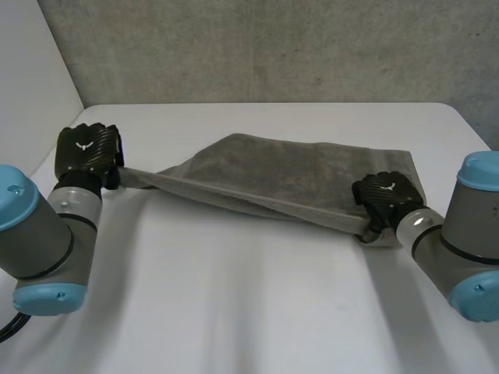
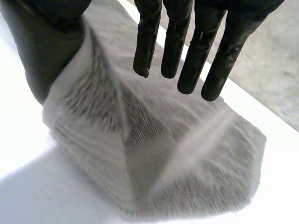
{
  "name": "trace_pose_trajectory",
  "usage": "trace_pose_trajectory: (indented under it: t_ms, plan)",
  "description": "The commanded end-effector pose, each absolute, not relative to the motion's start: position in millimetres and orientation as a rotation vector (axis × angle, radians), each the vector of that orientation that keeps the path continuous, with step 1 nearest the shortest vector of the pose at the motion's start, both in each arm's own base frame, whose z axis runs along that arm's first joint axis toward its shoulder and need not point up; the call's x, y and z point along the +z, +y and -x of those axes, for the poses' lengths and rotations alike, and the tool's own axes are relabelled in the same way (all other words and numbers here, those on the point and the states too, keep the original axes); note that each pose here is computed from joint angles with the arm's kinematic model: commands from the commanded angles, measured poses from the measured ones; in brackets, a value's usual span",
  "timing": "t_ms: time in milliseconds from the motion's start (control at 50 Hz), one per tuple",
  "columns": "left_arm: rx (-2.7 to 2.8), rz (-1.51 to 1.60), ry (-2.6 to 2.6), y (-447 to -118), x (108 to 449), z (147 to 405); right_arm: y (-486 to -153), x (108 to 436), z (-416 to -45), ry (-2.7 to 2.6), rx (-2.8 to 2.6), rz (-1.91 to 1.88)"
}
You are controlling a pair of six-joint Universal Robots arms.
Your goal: Fold the towel.
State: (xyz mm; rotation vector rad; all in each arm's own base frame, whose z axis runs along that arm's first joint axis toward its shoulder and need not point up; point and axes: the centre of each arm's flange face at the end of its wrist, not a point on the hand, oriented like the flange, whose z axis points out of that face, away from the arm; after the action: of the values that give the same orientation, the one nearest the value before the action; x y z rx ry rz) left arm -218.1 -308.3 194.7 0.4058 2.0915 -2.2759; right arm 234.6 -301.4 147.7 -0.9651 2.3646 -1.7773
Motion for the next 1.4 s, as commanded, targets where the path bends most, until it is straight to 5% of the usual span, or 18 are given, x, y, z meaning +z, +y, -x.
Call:
trace_pose_trajectory:
  t_ms: [20, 480, 580, 840, 1400]
  plan:
    - [-2.282, -0.353, 2.105, -311, 195, 211, -305, 142, -209, 2.48, -1.756, 0.906]
    - [-2.282, -0.345, 2.109, -314, 194, 208, -309, 157, -177, 2.552, -1.785, 0.795]
    - [-2.309, -0.464, 2.147, -310, 189, 217, -305, 150, -180, 2.55, -1.746, 0.814]
    - [-2.341, -1.37, 2.222, -266, 156, 261, -303, 146, -184, 2.513, -1.724, 0.841]
    - [-2.196, -1.441, 2.33, -245, 130, 276, -278, 167, -206, 2.261, -1.874, 1.12]
